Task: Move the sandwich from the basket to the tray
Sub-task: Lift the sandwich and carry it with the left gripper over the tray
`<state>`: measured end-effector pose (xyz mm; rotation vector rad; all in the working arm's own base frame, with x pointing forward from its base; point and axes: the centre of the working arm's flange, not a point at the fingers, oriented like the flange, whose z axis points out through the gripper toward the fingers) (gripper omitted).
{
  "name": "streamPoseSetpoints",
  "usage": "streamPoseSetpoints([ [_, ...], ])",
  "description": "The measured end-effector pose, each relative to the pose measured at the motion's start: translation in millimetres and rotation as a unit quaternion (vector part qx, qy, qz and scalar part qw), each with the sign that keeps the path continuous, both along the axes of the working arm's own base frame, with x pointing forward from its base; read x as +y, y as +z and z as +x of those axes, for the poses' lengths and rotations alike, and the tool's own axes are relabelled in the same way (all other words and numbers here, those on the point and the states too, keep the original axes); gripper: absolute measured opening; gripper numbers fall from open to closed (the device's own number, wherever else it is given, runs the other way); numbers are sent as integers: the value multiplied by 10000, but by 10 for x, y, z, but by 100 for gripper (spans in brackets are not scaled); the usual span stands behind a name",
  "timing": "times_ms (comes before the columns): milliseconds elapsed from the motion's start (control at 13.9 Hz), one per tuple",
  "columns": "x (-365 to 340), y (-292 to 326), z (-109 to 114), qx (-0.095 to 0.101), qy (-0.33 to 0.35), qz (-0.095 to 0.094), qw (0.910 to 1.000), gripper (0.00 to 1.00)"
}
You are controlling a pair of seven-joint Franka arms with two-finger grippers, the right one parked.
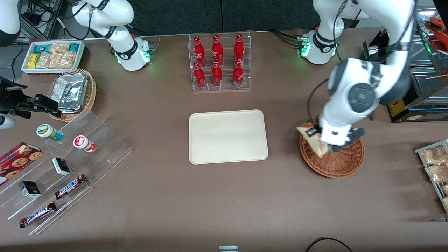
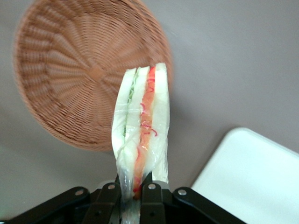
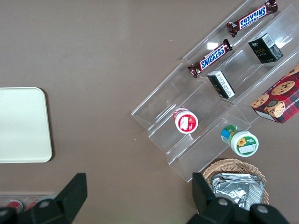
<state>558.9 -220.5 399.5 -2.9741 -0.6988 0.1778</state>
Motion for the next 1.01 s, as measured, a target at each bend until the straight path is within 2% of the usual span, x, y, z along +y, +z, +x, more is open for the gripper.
streamPoseSetpoints([
  [216, -727, -139, -102, 10, -507, -1, 9987, 15],
  [647, -1534, -758, 31, 138, -892, -76, 9959, 15],
  [863, -1970, -956, -115, 22, -1194, -149, 9927, 15],
  [1007, -2158, -1019, -241, 14, -1327, -151, 9910, 15],
])
